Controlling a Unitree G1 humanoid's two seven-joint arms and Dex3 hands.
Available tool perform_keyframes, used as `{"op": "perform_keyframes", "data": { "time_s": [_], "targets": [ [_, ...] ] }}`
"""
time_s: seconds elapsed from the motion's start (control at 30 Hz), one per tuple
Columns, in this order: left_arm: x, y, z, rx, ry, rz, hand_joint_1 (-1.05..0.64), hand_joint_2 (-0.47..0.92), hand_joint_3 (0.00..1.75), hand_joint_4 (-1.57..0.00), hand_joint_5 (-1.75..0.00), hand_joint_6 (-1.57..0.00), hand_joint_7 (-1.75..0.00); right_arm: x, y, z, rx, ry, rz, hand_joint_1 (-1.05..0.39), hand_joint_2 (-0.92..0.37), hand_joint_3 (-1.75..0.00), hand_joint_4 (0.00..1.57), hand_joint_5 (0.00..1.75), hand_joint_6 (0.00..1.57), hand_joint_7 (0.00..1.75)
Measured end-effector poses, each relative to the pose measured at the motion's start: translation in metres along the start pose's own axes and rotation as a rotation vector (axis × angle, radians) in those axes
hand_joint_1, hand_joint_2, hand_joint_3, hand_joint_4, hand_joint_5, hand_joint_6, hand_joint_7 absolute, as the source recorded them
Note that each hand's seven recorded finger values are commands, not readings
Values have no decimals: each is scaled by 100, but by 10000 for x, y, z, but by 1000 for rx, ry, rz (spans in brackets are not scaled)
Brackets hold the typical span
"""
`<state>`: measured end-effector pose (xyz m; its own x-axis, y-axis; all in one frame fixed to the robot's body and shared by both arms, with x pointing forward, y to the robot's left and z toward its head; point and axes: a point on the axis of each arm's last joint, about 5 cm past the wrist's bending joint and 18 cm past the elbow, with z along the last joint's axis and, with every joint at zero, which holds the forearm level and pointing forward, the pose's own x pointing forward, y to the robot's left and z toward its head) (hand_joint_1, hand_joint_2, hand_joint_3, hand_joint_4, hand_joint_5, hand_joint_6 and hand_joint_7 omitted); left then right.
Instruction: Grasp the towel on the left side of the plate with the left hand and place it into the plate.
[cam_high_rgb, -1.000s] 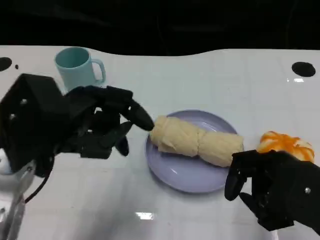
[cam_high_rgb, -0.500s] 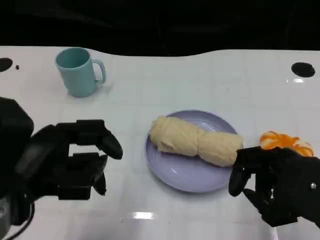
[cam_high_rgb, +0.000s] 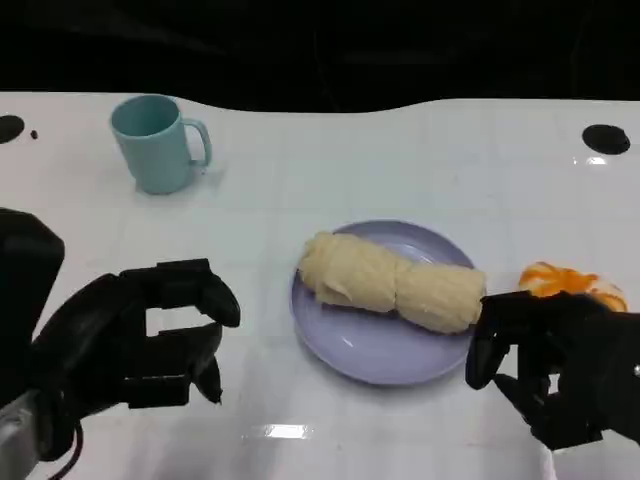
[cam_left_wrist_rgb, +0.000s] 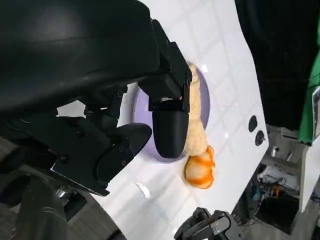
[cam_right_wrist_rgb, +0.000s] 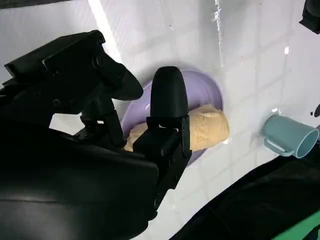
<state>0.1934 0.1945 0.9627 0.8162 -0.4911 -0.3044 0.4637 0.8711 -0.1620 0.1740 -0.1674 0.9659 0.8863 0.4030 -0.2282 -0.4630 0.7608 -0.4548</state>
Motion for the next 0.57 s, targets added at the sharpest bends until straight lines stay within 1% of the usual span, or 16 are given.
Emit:
{"op": "perform_keyframes", "data": {
  "time_s": [0.17,0.57],
  "targets": [
    [-6,8,5,14,11,1,-7,59,113,-75,-175,-69,-152,4,1,-3,-5,-11,1,-1,-53,-112,73,175,71,140],
    [1,4,-13,-4,59,-11,-7,61,114,-76,-175,-72,-147,4,0,-4,-3,-3,6,0,-55,-109,73,175,70,141]
  ]
}}
